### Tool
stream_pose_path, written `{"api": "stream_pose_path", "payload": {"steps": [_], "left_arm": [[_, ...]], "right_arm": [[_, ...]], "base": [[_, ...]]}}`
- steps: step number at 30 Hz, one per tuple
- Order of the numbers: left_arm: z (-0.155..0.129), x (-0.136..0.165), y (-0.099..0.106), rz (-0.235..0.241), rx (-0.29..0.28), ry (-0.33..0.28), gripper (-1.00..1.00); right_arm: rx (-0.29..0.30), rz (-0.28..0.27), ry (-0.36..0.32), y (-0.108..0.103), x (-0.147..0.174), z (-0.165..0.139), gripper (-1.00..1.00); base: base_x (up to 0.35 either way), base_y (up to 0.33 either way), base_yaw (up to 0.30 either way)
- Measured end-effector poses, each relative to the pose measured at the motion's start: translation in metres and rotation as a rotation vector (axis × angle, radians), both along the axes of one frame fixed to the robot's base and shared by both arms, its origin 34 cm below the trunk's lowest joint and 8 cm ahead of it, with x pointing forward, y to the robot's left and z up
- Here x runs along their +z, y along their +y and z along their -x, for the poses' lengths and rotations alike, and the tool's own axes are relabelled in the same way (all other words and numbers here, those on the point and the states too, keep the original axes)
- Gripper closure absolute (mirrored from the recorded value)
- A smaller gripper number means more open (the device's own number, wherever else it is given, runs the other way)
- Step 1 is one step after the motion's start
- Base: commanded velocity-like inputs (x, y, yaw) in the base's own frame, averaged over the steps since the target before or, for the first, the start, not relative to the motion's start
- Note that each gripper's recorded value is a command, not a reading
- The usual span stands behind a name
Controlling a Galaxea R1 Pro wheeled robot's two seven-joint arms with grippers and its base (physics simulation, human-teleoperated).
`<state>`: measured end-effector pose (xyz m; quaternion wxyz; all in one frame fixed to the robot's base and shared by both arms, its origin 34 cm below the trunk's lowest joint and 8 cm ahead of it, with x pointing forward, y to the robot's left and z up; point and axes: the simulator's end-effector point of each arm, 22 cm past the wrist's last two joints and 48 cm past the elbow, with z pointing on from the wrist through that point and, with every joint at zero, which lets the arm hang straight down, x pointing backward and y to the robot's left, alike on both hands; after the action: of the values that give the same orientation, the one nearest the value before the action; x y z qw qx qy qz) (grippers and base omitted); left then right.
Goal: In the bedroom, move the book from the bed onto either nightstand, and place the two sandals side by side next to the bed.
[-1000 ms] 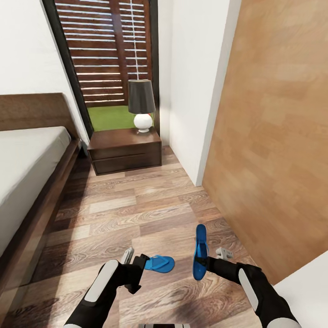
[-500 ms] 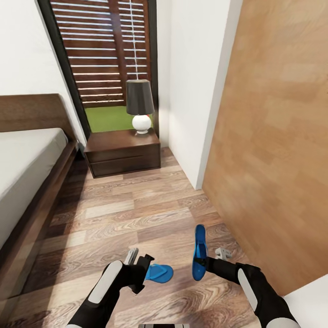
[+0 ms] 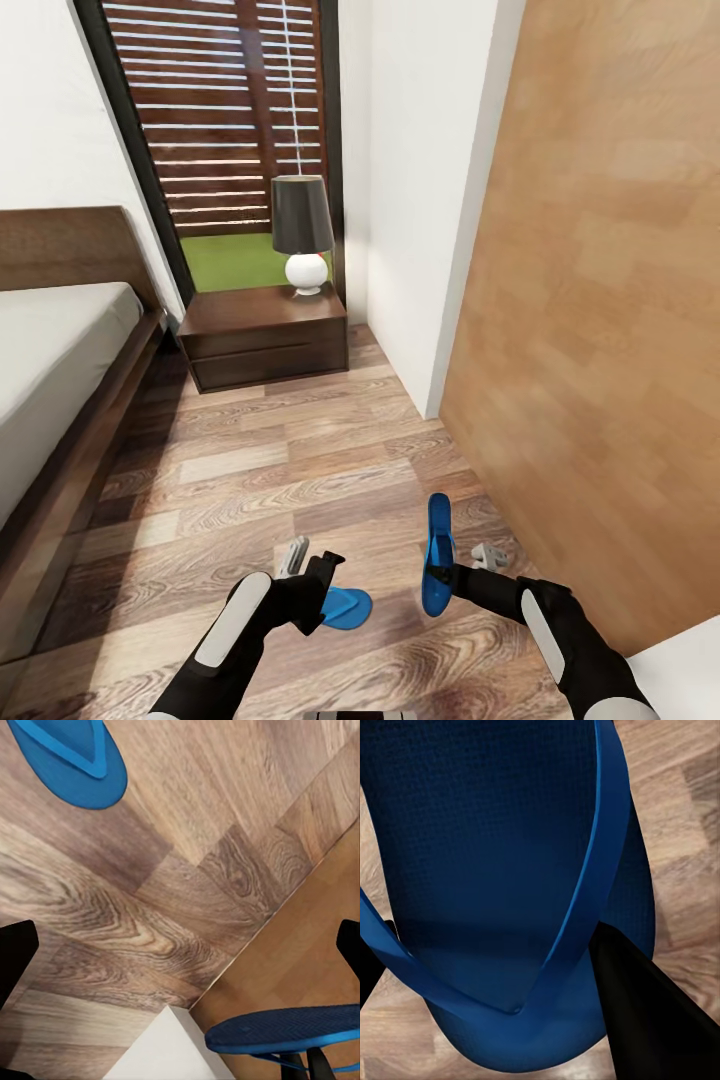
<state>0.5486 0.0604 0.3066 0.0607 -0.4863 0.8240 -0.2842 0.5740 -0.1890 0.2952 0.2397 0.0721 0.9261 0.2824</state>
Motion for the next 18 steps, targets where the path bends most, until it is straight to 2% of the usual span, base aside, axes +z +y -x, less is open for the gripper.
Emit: {"api": "stream_pose_path", "payload": {"steps": [4,13,18], "left_arm": [[-0.0003,0.0001,-0.0002,0.001,0.000,-0.001,-1.00],[-0.0002,-0.0001,0.0002,0.000,0.000,-0.002,-1.00],[-0.0006,-0.0020,0.0043,-0.030,-0.013,-0.009,-1.00]], "right_arm": [[0.000,0.000,0.000,0.0000,0.0000,0.0000,1.00],[0.000,0.000,0.000,0.0000,0.0001,0.0000,1.00],[0.000,0.000,0.000,0.0002,0.0000,0.0000,1.00]], "base": [[0.011,0.000,0.000],[0.142,0.036,0.000],[0.014,0.004,0.000]]}}
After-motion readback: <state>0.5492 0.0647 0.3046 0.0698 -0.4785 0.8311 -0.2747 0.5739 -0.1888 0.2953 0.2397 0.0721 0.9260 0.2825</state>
